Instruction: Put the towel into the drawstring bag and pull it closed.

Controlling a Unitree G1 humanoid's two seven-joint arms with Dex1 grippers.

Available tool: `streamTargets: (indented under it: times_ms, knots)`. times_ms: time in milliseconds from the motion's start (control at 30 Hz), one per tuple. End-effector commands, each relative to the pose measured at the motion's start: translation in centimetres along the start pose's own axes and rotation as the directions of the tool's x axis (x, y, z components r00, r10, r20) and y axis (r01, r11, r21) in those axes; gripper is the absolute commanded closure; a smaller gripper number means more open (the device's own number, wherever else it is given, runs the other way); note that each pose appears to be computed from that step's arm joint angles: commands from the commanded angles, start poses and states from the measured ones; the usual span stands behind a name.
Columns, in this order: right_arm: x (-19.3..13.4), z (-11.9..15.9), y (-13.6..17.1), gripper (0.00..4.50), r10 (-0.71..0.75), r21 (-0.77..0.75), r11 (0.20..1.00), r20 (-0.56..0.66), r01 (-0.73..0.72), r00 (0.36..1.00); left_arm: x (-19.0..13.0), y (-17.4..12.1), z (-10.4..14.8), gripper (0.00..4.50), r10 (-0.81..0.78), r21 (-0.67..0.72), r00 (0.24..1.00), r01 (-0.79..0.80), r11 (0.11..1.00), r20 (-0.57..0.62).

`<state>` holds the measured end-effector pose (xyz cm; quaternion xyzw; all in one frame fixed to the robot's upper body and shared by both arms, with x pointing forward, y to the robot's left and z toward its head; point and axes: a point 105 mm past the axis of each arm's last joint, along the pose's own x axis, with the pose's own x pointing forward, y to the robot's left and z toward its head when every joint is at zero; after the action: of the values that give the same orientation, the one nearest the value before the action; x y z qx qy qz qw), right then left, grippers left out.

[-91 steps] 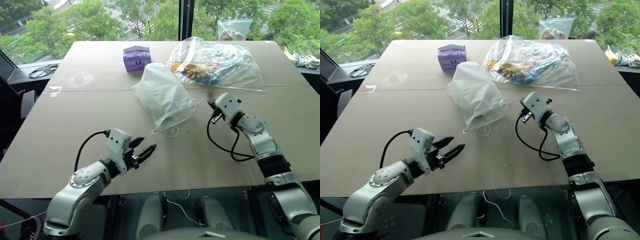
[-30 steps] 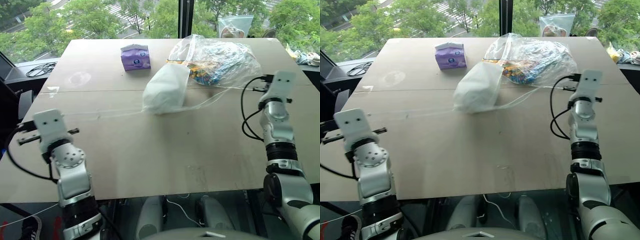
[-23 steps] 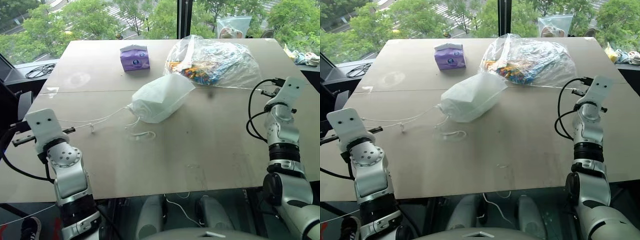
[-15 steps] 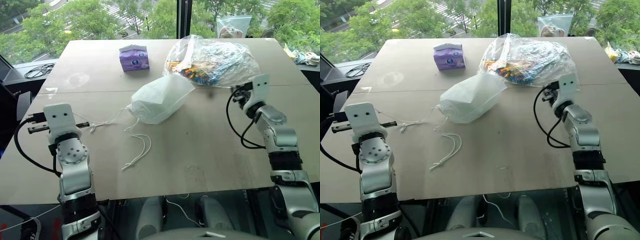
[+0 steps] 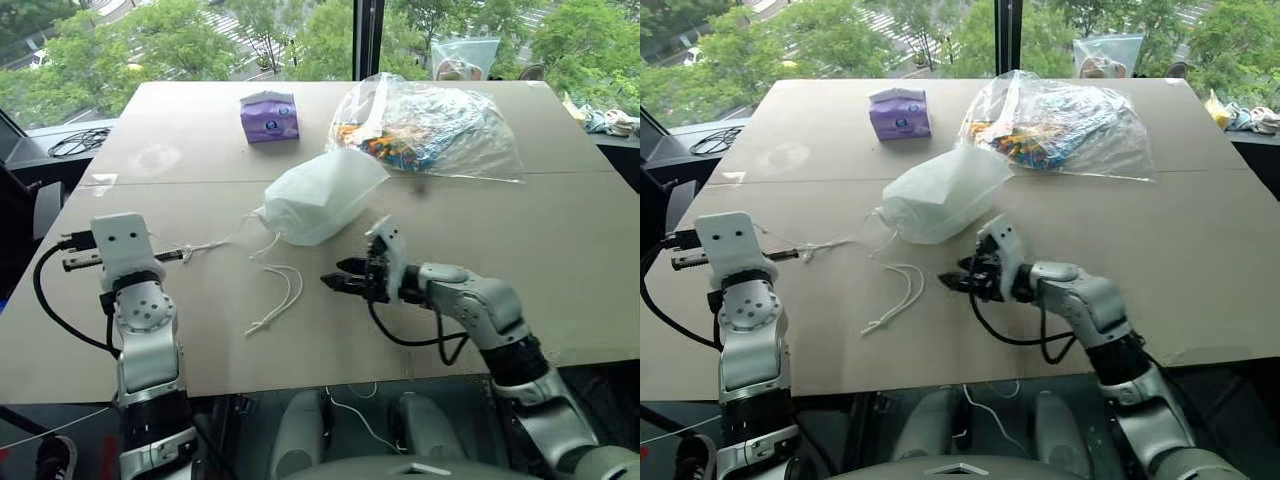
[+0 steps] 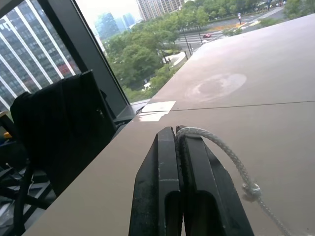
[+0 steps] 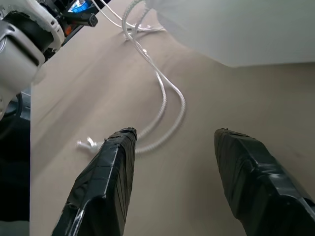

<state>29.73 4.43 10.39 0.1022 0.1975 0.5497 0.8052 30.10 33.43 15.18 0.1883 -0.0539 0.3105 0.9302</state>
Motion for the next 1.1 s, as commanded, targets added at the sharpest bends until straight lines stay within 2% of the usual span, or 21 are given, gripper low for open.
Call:
streamTargets:
  times_ms: [33,100,233,333,533,733,833,967,1100]
  knots:
    - [2.2,2.2,1.3,1.81,0.038,-0.033,0.999,0.072,-0.036,0.997,0.0,1.4,1.1,4.50,0.033,0.010,0.998,-0.034,0.999,0.050]
    - [3.7,2.7,2.5,1.81,0.078,-0.033,0.997,0.087,-0.075,0.993,-0.1,1.7,1.0,4.50,0.039,0.013,0.998,-0.040,0.999,0.048]
    - [5.6,3.4,2.8,1.81,0.053,-0.040,0.998,0.118,-0.048,0.992,-0.4,1.8,1.0,4.50,0.041,0.016,0.998,-0.042,0.999,0.048]
    - [6.7,3.9,4.3,1.81,0.100,-0.019,0.995,0.144,-0.098,0.984,-0.6,2.1,0.8,4.50,0.046,0.022,0.998,-0.047,0.999,0.044]
    - [8.6,4.6,5.1,1.81,0.035,0.106,0.993,0.219,-0.060,0.975,-0.8,2.0,0.6,4.50,0.045,0.027,0.998,-0.046,0.999,0.040]
    - [8.3,5.7,7.5,1.81,0.184,0.037,0.979,0.265,-0.201,0.947,-0.7,1.5,0.3,4.50,0.021,0.022,0.999,-0.021,1.000,0.026]
    - [8.1,5.5,8.1,1.81,0.225,-0.021,0.974,0.245,-0.226,0.943,-0.9,-0.9,-0.9,4.50,-0.099,-0.034,0.994,0.098,0.995,-0.037]
    - [7.6,6.1,6.3,1.81,0.164,-0.048,0.986,0.264,-0.157,0.950,-2.3,-6.9,-3.0,4.50,-0.375,-0.105,0.915,0.363,0.926,-0.149]
    - [6.9,7.4,5.1,1.81,0.116,-0.011,0.993,0.316,-0.119,0.942,-2.5,-9.4,-3.0,4.50,-0.459,-0.139,0.871,0.440,0.887,-0.173]
